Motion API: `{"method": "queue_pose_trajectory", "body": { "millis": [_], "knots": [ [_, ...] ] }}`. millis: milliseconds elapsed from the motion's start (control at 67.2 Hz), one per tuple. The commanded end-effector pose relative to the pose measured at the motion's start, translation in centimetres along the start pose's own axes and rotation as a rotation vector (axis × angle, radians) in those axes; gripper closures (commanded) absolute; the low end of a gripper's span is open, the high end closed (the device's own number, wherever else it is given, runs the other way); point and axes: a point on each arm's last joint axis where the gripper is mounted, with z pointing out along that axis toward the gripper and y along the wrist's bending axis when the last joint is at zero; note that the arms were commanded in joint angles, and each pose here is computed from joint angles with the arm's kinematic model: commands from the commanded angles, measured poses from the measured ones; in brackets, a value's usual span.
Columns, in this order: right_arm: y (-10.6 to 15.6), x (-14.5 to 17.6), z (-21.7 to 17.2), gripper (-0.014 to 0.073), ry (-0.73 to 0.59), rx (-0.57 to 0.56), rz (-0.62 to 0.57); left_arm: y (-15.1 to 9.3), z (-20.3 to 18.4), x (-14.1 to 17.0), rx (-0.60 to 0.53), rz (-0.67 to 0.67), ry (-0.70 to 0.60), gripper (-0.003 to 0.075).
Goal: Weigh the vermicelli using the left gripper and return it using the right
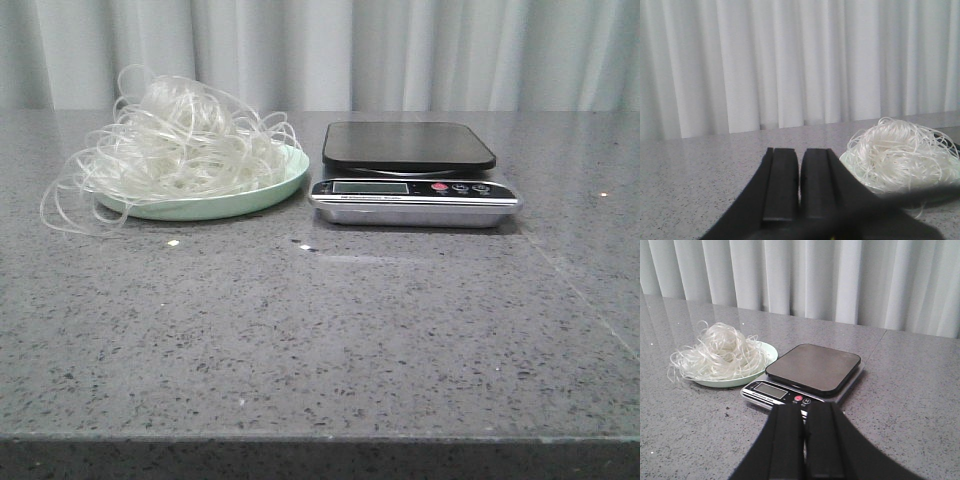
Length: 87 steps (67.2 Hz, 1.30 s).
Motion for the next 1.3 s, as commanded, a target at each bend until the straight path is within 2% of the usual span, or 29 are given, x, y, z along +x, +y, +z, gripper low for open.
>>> {"method": "queue_pose_trajectory", "body": {
  "millis": [0, 238, 313, 491, 655, 893, 1281],
  "knots": [
    [0.0, -1.6, -0.1, 0.0416, -0.100, 0.007, 0.002, 0.0, -0.2, -0.6, -0.001, -0.013, -0.092, 0.0593],
    [-0.1, -1.0, 0.1, 0.0416, -0.085, 0.025, -0.006, 0.0, -0.2, -0.6, -0.001, -0.013, -0.092, 0.0593],
    [-0.6, -0.5, 0.3, 0.0416, -0.102, 0.094, -0.052, 0.0, -0.2, -0.6, -0.001, -0.013, -0.092, 0.0593],
    [-2.0, 1.7, 0.8, 0.0416, -0.175, 0.269, -0.061, 0.0, -0.2, -0.6, -0.001, -0.013, -0.092, 0.0593],
    [-2.8, 3.7, 0.9, 0.0416, -0.167, 0.360, -0.055, 0.0, -0.2, -0.6, -0.001, -0.013, -0.092, 0.0593],
    [-2.5, 5.4, -0.2, 0.0416, -0.255, 0.360, -0.071, 0.0, -0.2, -0.6, -0.001, -0.013, -0.092, 0.0593],
    [-2.6, 5.8, -0.1, 0.0416, -0.242, 0.361, -0.059, 0.0, -0.2, -0.6, -0.001, -0.013, -0.092, 0.0593]
  ]
}}
